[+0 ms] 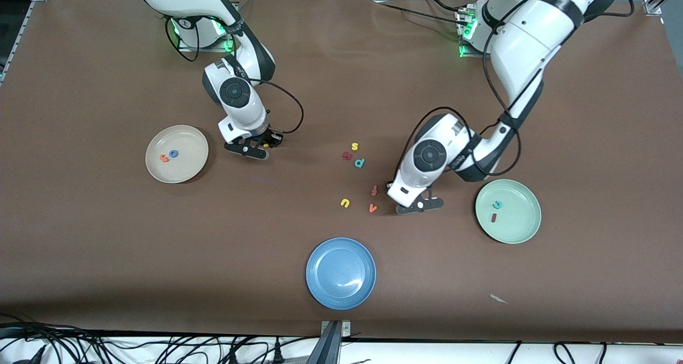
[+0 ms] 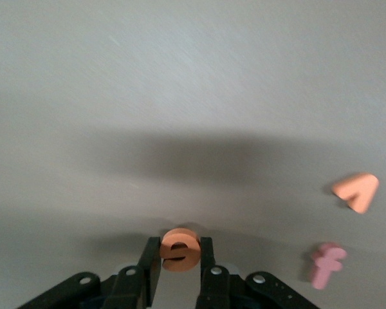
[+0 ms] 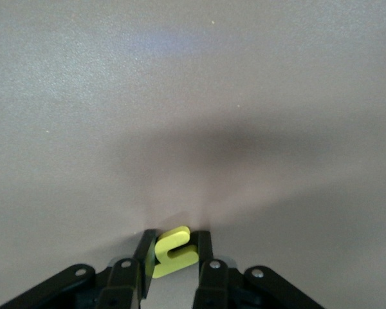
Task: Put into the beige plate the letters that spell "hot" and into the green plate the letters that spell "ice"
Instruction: 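Drop the yellow u on the beige plate while the left gripper drops the 9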
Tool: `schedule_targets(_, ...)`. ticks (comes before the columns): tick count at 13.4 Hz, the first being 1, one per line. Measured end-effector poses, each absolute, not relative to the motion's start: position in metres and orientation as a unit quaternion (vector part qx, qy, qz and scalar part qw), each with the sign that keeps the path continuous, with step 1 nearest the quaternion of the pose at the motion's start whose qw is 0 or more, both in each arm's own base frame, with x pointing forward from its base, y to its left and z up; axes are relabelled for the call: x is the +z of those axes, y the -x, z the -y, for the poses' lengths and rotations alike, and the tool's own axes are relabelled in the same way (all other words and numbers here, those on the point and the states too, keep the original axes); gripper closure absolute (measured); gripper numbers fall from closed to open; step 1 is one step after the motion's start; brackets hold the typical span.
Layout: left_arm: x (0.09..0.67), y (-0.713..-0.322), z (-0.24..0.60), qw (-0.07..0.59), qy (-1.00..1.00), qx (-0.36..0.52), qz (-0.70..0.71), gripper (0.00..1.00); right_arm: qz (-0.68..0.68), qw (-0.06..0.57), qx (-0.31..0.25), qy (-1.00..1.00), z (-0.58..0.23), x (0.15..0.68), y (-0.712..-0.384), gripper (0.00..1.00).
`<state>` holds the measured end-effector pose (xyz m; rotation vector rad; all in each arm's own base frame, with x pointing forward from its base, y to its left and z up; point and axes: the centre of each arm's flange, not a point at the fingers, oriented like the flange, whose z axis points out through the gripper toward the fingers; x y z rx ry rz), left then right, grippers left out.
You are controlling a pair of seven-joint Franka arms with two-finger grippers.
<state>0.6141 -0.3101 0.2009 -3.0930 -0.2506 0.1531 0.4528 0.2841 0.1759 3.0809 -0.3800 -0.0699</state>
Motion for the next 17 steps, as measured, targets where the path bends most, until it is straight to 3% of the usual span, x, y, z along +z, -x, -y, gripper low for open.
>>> schedule_targets(3, 0.230, -0.646, 0.249, 0.032, 0.997, 0.057, 0.034, 0.71, 0.122, 0.026, -0.023, -0.992, -0.273, 0.181, -0.464, 0.70)
schedule_targets(8, 0.230, -0.675, 0.127, 0.026, 0.994, 0.084, -0.069, 0.71, 0.081, 0.081, -0.069, -0.991, -0.215, 0.252, -0.529, 0.70)
schedule_targets(11, 0.227, -0.682, 0.068, 0.016, 0.989, 0.090, -0.120, 0.71, 0.035, 0.091, -0.086, -0.992, -0.149, 0.264, -0.550, 0.70)
schedule_targets(12, 0.226, -0.682, 0.057, 0.014, 0.987, 0.091, -0.132, 0.64, 0.018, 0.094, -0.097, -0.991, -0.124, 0.260, -0.553, 0.70)
schedule_targets(17, 0.246, -0.691, 0.041, 0.015, 0.988, 0.073, -0.134, 0.13, -0.014, 0.067, -0.159, -0.985, -0.052, 0.211, -0.542, 0.70)
